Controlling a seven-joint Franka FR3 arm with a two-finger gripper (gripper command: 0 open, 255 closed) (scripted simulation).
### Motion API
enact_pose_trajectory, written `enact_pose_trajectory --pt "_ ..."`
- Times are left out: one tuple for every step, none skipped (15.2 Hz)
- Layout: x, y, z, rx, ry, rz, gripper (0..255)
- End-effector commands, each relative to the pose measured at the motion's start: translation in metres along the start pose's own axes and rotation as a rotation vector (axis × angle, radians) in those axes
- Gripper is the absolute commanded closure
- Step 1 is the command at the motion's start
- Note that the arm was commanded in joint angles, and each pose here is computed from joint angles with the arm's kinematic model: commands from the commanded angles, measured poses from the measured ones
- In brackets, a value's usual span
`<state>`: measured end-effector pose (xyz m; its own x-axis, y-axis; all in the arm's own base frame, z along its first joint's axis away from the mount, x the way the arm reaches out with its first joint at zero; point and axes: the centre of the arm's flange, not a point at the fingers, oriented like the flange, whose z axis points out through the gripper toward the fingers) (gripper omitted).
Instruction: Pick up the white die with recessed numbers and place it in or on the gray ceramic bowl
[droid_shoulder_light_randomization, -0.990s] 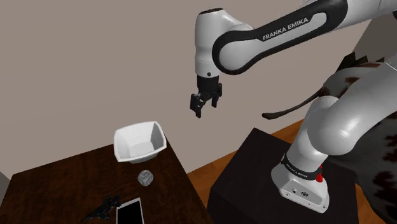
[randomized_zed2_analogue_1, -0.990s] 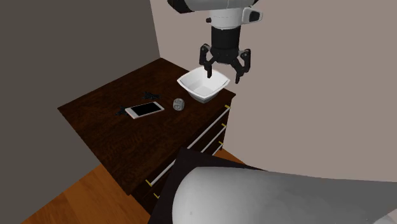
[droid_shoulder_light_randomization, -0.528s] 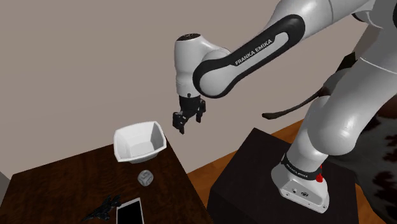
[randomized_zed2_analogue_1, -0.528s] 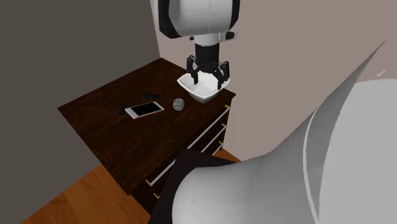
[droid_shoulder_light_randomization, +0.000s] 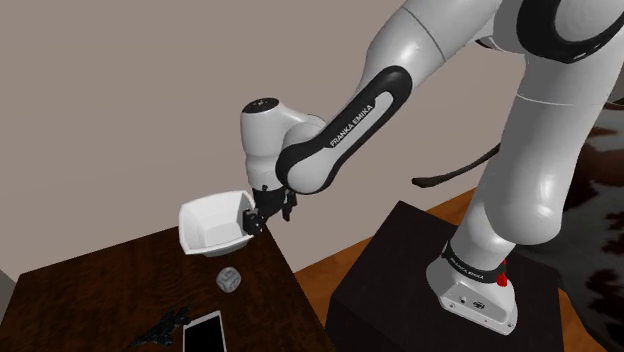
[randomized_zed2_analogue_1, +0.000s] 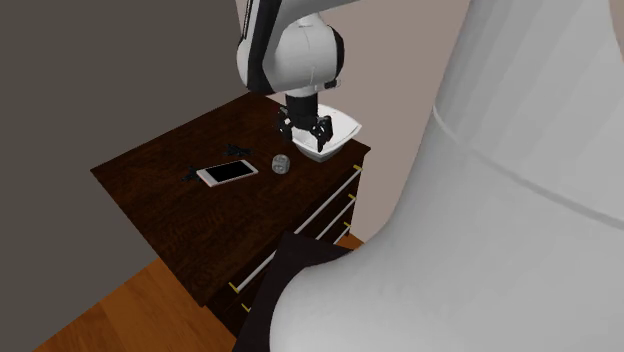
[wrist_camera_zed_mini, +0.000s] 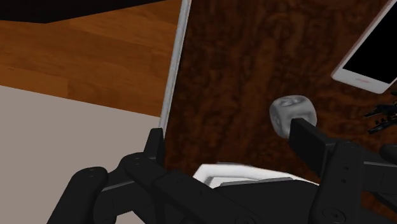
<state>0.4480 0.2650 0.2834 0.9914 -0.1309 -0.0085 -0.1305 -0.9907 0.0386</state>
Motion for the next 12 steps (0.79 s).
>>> enact_pose_trajectory --pt "0.007 -0.016 0.018 0.005 0.001 0.001 0" --pt "0.01 -0.025 0.027 0.007 0.002 0.001 0" --pt "0.013 -0.034 0.036 0.009 0.002 0.001 0" --pt "0.016 -0.043 0.045 0.011 0.002 0.001 0" --pt "0.019 -0.052 0.054 0.013 0.003 0.001 0" --pt "0.023 -0.061 0.062 0.015 0.003 0.001 0" --pt "0.026 -0.07 0.071 0.017 0.004 0.001 0" --pt "0.029 -0.079 0.08 0.019 0.004 0.001 0" --pt "0.032 -0.088 0.089 0.021 0.005 0.001 0" --pt "0.035 -0.097 0.097 0.023 0.005 0.001 0" --pt "0.039 -0.106 0.106 0.025 0.005 0.001 0" --pt "0.042 -0.115 0.115 0.027 0.006 0.0 0"
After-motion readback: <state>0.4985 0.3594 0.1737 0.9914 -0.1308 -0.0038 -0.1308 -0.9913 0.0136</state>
